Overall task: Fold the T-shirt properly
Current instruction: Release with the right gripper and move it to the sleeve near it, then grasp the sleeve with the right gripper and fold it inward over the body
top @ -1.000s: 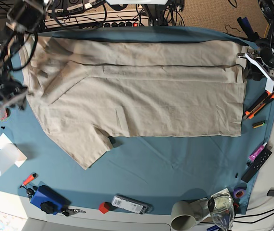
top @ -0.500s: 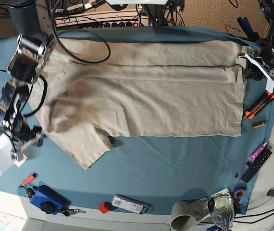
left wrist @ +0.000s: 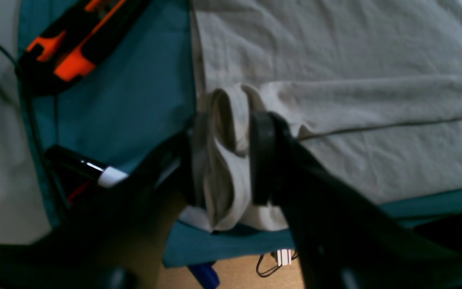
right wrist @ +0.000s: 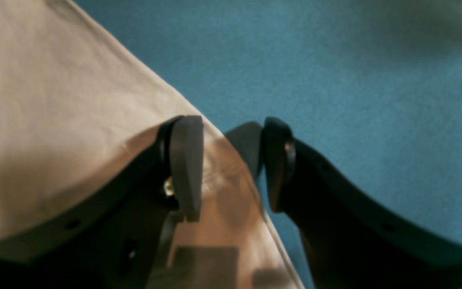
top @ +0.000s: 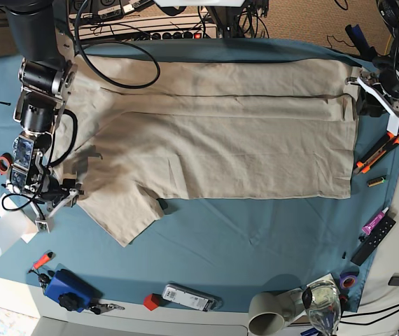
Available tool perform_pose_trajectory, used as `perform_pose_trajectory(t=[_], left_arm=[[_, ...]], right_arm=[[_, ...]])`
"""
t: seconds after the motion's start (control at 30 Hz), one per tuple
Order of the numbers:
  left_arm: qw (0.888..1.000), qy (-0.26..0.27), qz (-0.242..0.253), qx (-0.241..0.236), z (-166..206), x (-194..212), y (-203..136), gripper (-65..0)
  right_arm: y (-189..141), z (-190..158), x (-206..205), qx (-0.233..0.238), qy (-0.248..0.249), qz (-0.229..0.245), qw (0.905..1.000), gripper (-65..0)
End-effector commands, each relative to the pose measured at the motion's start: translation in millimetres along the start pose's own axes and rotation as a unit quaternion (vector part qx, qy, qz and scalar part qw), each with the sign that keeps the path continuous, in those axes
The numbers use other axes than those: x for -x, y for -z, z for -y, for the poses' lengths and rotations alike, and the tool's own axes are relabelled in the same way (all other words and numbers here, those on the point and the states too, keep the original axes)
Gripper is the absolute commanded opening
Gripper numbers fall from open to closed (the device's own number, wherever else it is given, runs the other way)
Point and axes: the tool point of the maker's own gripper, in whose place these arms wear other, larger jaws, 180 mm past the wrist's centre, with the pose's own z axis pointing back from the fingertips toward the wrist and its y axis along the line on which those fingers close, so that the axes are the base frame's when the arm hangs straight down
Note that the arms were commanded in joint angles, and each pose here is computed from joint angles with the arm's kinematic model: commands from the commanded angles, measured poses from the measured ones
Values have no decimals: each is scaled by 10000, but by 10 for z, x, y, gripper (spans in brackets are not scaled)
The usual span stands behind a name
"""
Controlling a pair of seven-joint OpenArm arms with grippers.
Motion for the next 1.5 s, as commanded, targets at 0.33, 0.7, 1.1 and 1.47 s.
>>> perform_pose_trajectory(t=[0.33,0.7,1.1,1.47], left_arm=[[9997,118,199,2,1,-121,-38,-460],[9997,120,201,3,1,-122,-38,-460],[9997,151,166,-75,-27,-108,-37,-460],[9997,152,156,-75,-27,-104,-38,-460]], right_arm=[[-126,-146,499,-350,17,-1360,9901,-650],[-648,-403,515,-523,-601,-868,9930,-650],[-1140,-396,818,-389,-718,-184,9965,-650],[-1229,-276,759,-393,-848,65,9956,-498]])
